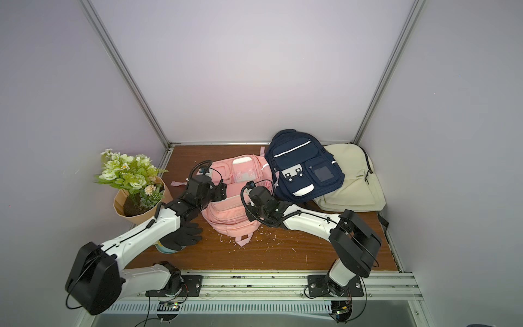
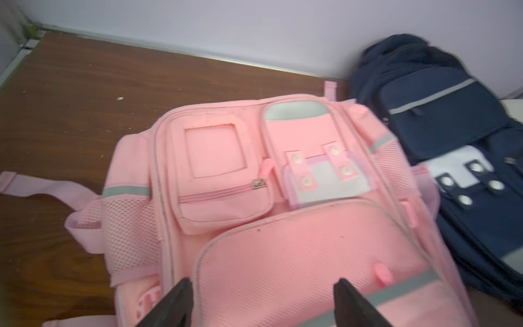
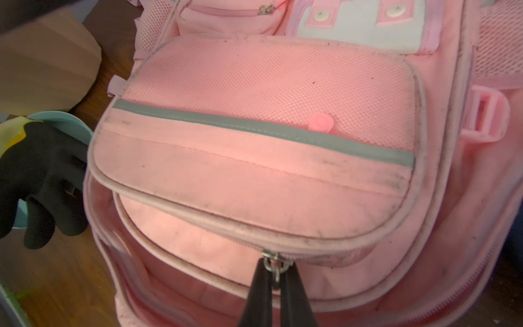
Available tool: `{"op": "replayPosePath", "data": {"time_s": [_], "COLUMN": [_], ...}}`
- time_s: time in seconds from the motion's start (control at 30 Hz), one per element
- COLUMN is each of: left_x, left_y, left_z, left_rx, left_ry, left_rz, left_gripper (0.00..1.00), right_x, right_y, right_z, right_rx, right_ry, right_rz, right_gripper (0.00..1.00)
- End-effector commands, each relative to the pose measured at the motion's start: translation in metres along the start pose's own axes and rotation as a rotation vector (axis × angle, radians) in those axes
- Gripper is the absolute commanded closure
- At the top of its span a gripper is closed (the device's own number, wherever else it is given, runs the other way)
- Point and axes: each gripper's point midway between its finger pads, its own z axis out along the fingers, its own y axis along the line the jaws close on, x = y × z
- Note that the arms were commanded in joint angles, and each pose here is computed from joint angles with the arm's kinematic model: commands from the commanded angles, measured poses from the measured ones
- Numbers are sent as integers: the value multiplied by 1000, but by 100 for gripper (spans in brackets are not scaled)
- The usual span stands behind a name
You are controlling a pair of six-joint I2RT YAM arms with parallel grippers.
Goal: Zip up the backpack
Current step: Zip the zipper on the backpack.
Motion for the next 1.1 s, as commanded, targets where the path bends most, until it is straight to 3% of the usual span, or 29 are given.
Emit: {"op": "replayPosePath", "data": {"time_s": [0.0, 0.2, 0.53, 0.6, 0.87, 1.07], "left_x": [16, 42, 66, 69, 84, 79], "left_y": [-32, -48, -62, -64, -62, -48], "left_z": [-8, -17, 6, 12, 22, 13], "left_rx": [137, 255, 275, 269, 259, 211], "left_ry": [-36, -97, -13, 6, 75, 25], "left_rz": [135, 264, 392, 405, 442, 442], "left_gripper": [18, 16, 19, 27, 81, 90], "right_x": [-31, -35, -38, -38, -28, -20], "right_y": [7, 8, 20, 21, 0, -53], "right_z": [-12, -18, -19, -19, -17, -21], "right_rx": [-39, -65, -129, -134, -45, 88], "right_ry": [-84, -99, -93, -92, -65, -40], "right_rz": [17, 44, 64, 68, 85, 134], "right_gripper": [100, 100, 100, 100, 100, 100]}}
